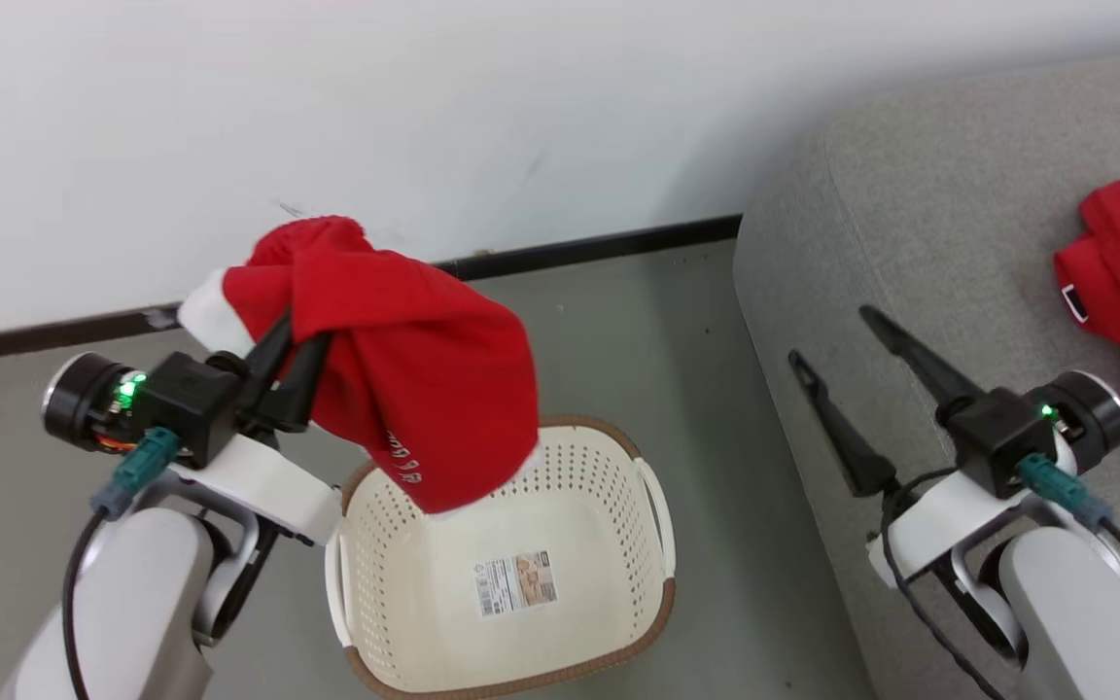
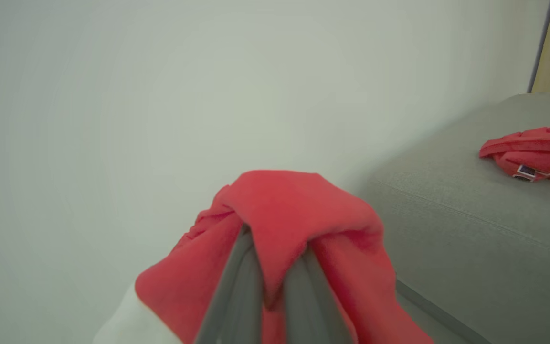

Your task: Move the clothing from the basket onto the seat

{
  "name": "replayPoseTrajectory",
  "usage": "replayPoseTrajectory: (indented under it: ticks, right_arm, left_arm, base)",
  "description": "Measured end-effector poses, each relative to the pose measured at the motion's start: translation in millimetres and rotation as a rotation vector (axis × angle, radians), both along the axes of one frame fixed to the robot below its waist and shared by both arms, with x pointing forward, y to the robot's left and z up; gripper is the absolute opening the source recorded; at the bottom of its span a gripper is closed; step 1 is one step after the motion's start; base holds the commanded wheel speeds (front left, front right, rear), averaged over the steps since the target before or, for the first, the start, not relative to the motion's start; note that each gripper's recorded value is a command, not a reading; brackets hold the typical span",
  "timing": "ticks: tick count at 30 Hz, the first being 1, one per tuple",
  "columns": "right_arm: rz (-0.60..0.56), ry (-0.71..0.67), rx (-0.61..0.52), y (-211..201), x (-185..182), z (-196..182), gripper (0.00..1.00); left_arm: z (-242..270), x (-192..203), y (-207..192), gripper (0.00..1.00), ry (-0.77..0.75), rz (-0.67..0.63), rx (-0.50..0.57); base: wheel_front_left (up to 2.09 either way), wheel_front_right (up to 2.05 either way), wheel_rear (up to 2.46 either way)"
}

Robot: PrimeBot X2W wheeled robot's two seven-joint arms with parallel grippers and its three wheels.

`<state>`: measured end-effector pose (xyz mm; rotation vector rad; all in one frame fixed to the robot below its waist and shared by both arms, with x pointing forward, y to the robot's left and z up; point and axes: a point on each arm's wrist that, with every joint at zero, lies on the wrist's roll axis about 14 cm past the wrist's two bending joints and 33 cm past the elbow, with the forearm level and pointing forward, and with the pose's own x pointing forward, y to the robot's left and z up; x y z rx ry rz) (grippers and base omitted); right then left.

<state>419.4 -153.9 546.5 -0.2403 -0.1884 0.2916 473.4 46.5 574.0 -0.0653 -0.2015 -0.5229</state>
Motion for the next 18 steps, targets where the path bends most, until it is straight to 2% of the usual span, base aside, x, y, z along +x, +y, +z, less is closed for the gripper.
replayPoseTrajectory:
  ticks: [4, 10, 18]
  right_arm:
    - [0.074, 0.011, -0.014, 17.8, -9.9, -0.8, 1.0]
    - [0.184, 0.038, 0.112, 49.7, -26.3, 5.8, 1.0]
    - [0.32, 0.068, 0.084, 72.9, -40.4, 12.8, 1.0]
  left_arm:
    - [22.6, -16.8, -7.6, 0.0, -0.042, -0.035, 0.001]
    - [53.9, -42.2, -21.0, 0.0, -0.105, -0.091, 0.0]
    - [79.2, -74.5, -38.5, 0.0, -0.141, -0.161, -0.005]
  base:
    - [0.0, 0.0, 0.0]
    - [0.0, 0.0, 0.0]
    - [0.0, 0.0, 0.0]
